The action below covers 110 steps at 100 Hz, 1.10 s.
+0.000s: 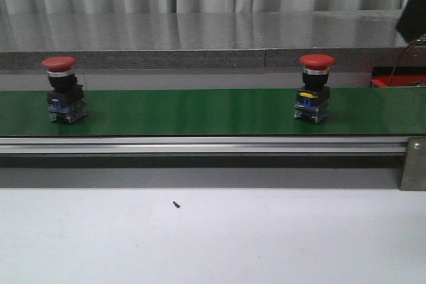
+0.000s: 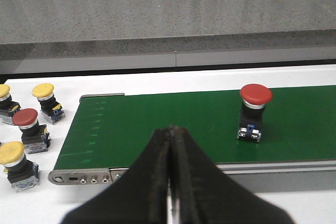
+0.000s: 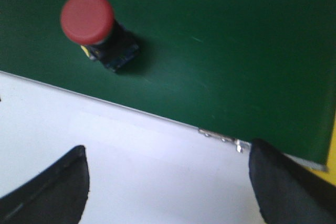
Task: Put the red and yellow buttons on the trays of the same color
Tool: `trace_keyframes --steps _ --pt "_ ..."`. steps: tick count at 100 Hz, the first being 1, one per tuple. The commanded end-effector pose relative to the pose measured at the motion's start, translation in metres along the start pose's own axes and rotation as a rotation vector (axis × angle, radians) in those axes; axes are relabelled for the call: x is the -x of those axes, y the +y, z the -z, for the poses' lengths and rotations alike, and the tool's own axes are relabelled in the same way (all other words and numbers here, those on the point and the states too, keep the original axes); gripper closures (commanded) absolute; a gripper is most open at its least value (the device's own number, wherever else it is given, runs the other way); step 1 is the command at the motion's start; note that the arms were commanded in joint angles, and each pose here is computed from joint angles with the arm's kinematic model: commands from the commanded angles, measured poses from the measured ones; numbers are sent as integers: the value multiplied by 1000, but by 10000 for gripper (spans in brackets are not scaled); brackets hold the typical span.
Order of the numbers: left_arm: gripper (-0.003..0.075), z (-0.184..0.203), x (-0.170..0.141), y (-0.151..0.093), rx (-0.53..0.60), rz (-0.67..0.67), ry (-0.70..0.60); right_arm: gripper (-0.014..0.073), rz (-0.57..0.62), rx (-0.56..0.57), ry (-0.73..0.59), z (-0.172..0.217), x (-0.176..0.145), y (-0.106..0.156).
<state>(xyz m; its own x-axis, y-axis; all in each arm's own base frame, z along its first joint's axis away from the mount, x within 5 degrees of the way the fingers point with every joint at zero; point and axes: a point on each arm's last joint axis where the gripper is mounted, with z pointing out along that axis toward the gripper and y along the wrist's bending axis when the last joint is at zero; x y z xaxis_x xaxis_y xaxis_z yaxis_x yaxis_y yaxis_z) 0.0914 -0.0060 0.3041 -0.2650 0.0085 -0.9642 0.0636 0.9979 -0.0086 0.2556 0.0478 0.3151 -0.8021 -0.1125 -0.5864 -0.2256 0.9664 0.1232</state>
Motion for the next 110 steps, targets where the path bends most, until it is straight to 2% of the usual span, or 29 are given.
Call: trace_keyframes --steps 1,25,51,59,65,75,80,95,110 --pt "740 3 16 -1 -6 -1 -105 -20 43 27 -82 3 26 12" --pt "740 3 15 -1 -6 -1 -100 -20 80 46 -46 -32 60 21" --pt "740 3 15 -1 -7 1 -100 -14 115 10 66 -74 71 14" --pt "740 3 15 -1 -7 1 -100 55 119 3 99 -84 69 12" --pt "740 3 15 -1 -7 1 -100 148 117 4 128 -90 66 12" --pt "740 3 15 -1 -7 1 -100 364 107 7 174 -93 62 11" --pt "740 3 15 -1 -7 1 -100 431 106 7 185 -91 62 11" --pt "740 3 15 -1 -7 1 -100 452 89 -12 167 -73 77 0" --pt "740 3 15 -1 -7 1 -100 452 17 -76 112 -45 97 -37"
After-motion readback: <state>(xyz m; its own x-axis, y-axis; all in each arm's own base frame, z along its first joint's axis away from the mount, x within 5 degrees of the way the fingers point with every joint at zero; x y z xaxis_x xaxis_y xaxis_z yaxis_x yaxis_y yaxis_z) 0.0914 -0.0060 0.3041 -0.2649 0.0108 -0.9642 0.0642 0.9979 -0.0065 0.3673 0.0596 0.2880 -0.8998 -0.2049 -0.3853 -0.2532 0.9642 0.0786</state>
